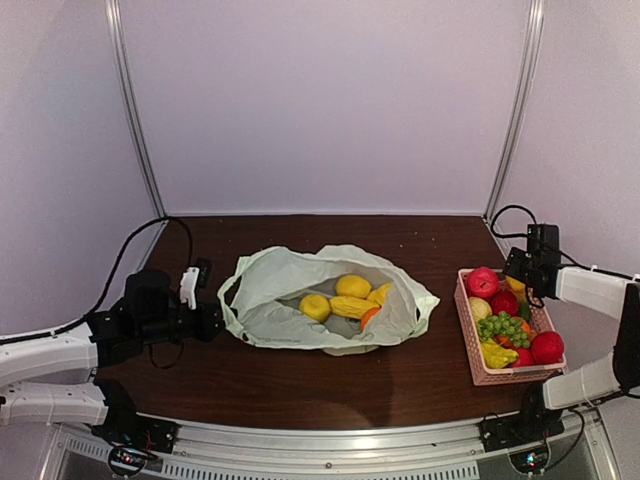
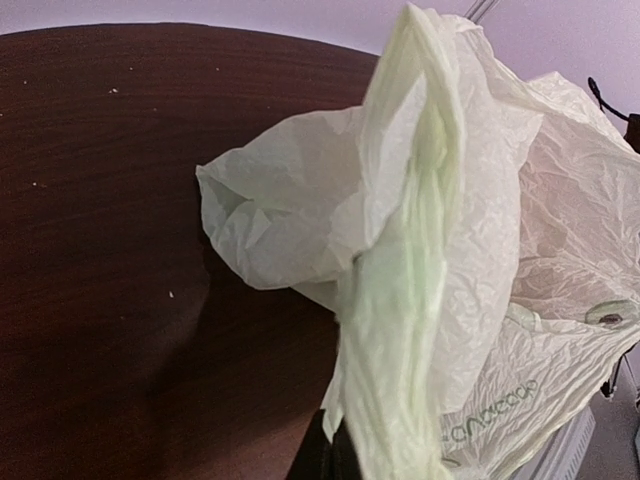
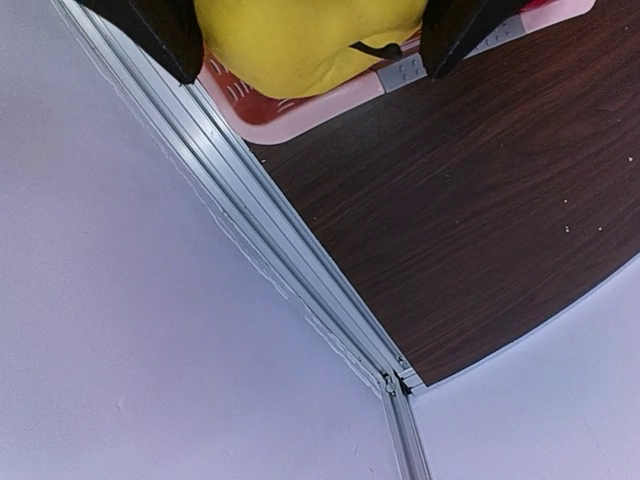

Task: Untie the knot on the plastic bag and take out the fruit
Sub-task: Place the fake fruit in the bin.

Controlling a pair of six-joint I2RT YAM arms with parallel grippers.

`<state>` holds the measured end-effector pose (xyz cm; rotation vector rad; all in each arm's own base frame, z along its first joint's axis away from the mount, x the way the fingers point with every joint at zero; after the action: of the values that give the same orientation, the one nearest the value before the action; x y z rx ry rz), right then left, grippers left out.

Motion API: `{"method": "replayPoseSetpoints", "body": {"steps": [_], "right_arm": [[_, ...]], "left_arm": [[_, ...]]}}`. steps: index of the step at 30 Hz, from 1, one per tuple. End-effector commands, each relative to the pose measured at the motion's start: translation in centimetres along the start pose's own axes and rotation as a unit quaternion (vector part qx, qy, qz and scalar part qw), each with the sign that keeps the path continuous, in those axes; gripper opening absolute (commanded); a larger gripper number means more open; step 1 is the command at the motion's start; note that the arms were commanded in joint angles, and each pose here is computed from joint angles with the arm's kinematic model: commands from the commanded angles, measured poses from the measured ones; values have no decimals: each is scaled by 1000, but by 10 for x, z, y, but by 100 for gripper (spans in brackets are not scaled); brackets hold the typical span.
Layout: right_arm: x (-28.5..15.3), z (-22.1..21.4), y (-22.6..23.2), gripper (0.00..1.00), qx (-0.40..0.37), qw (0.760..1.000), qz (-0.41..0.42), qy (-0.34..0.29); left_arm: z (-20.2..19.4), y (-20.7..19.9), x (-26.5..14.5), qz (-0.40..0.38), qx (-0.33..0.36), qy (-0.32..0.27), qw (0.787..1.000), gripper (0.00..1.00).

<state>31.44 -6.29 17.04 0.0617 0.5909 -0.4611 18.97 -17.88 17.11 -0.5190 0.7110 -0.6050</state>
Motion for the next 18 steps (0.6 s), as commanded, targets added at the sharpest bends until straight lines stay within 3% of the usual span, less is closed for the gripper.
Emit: {"method": "replayPoseSetpoints", "body": {"steps": [1, 9, 18], "right_arm": [[4, -5, -7, 76, -3, 1000, -25, 0], [6, -9, -7, 99, -10, 1000, -26, 10], [-28, 15, -13, 100, 4, 1000, -7, -23]], "left_arm": [[10, -10, 2, -19, 5, -12, 1000, 0], [11, -12, 5, -23, 10, -11, 1000, 0], [17, -21, -6, -59, 24, -37, 997, 0]]}}
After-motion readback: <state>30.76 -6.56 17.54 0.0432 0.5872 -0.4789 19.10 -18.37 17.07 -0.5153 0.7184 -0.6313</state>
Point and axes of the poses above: each gripper's point midway between its finger pads, its own x axis out along the fingers, its own y axis along the line the jaws close on, z = x × y, the point moved 6 cm from there along -x, back along the fingers, and after that the axes turned 12 degrees about -x, right-handed, at the moved point
